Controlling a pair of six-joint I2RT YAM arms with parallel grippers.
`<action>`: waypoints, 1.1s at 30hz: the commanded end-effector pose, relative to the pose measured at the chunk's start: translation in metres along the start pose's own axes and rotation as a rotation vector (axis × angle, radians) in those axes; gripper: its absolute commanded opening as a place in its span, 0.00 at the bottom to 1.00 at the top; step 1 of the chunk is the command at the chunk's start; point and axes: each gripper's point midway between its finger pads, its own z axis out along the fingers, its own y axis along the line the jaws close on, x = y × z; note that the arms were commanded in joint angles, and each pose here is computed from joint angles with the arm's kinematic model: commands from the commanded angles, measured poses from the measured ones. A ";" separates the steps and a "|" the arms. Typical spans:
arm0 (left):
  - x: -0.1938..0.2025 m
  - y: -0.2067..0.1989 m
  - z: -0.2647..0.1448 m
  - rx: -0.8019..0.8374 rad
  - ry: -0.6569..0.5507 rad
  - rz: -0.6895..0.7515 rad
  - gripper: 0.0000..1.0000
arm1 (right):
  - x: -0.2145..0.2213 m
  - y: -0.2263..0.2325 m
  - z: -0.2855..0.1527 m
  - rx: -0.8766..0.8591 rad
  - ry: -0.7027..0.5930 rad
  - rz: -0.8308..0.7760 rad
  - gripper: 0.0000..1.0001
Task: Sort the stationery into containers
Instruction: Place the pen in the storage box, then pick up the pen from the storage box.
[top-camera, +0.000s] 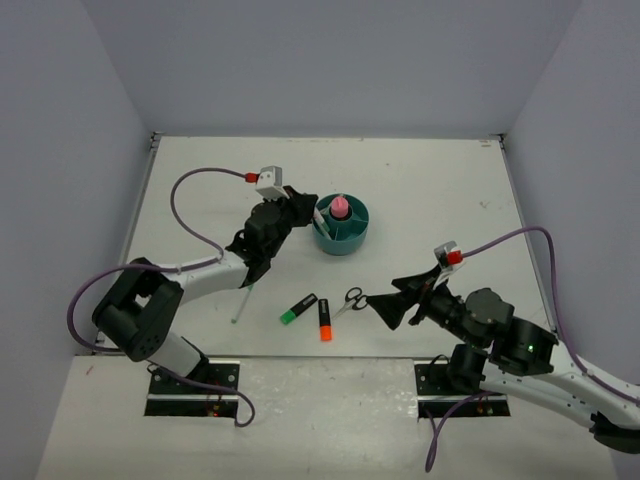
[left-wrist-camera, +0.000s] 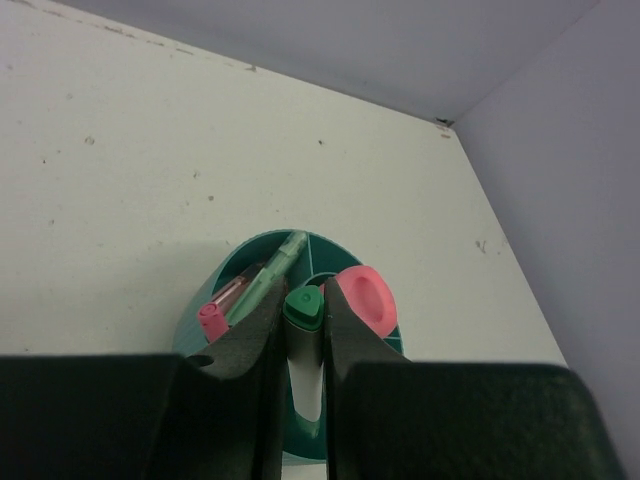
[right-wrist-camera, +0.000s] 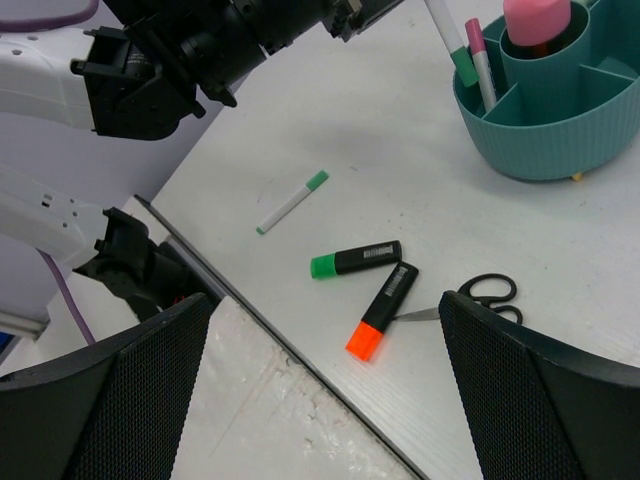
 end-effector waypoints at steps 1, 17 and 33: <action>-0.038 -0.022 0.012 0.057 -0.134 -0.023 0.04 | -0.005 0.006 0.002 -0.011 -0.004 0.006 0.99; -0.049 -0.020 -0.004 0.025 -0.129 -0.035 0.80 | 0.005 0.014 0.017 -0.021 0.073 -0.036 0.99; -0.019 -0.013 -0.041 -0.022 0.086 -0.103 0.88 | 0.014 -0.007 0.032 0.112 0.093 -0.026 0.99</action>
